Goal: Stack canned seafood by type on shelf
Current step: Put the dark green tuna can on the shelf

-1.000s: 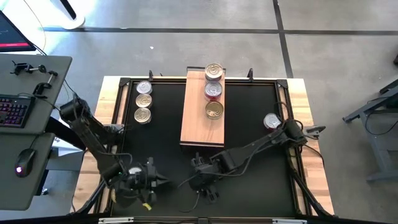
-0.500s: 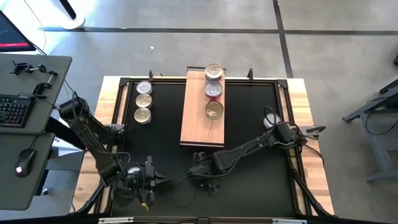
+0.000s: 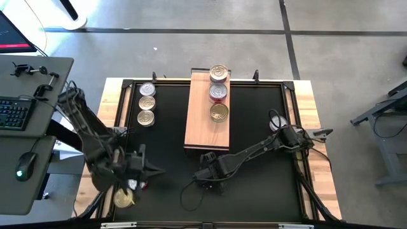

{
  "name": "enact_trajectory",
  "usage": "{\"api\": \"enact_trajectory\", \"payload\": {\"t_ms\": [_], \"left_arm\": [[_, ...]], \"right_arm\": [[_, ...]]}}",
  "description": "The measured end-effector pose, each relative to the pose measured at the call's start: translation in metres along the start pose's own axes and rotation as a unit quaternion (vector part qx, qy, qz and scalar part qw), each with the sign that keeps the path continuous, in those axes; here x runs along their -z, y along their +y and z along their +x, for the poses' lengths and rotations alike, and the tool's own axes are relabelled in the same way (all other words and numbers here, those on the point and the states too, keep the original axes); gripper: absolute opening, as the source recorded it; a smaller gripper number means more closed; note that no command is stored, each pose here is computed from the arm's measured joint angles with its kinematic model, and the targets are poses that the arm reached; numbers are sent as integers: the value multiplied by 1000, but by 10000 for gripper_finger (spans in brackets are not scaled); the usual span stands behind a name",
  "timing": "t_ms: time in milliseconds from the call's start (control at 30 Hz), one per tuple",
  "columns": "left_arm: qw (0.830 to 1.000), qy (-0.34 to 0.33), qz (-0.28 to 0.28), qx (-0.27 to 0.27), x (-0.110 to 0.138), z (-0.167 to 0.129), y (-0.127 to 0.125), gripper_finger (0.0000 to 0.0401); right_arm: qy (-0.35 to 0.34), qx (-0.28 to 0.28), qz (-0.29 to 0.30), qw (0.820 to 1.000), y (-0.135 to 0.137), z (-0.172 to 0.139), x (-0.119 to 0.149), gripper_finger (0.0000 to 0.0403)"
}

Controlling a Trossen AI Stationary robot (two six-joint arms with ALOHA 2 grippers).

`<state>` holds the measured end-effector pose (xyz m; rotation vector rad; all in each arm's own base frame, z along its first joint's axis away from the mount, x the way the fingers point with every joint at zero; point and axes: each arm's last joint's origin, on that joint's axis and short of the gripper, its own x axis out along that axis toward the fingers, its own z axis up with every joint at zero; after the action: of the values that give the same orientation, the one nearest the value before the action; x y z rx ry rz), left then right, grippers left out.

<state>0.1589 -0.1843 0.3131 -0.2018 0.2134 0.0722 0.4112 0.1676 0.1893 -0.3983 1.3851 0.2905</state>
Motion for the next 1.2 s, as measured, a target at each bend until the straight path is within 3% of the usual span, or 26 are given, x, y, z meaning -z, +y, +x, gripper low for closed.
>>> {"api": "enact_trajectory", "payload": {"t_ms": [167, 300, 433, 533, 633, 800, 1000, 1200], "left_arm": [[999, -26, 18, 25, -21, -22, 12, 0], [997, -43, 32, 47, -31, -42, 18, 0], [996, -56, 42, 59, -36, -58, 22, 0], [995, -57, 43, 76, -37, -66, 21, 0], [993, -51, 53, 87, -34, -69, 19, 0], [992, -33, 85, 83, -25, -68, 17, 0], [993, -27, 83, 80, -22, -67, 16, 0], [993, -27, 86, 76, -21, -67, 17, 0]], "right_arm": [[-14, -36, 58, 998, 3, -13, -3, 116], [-87, -40, 55, 994, 10, -53, -22, 116], [-178, 14, 36, 983, 14, -103, -37, 116], [-215, 78, 54, 972, 7, -137, -38, 117], [-216, 138, 83, 963, -1, -152, -29, 119], [-159, 216, 102, 958, -9, -152, -15, 119], [-121, 338, 118, 926, -33, -153, -7, 119], [-27, 419, 138, 897, -72, -151, 15, 119]]}}
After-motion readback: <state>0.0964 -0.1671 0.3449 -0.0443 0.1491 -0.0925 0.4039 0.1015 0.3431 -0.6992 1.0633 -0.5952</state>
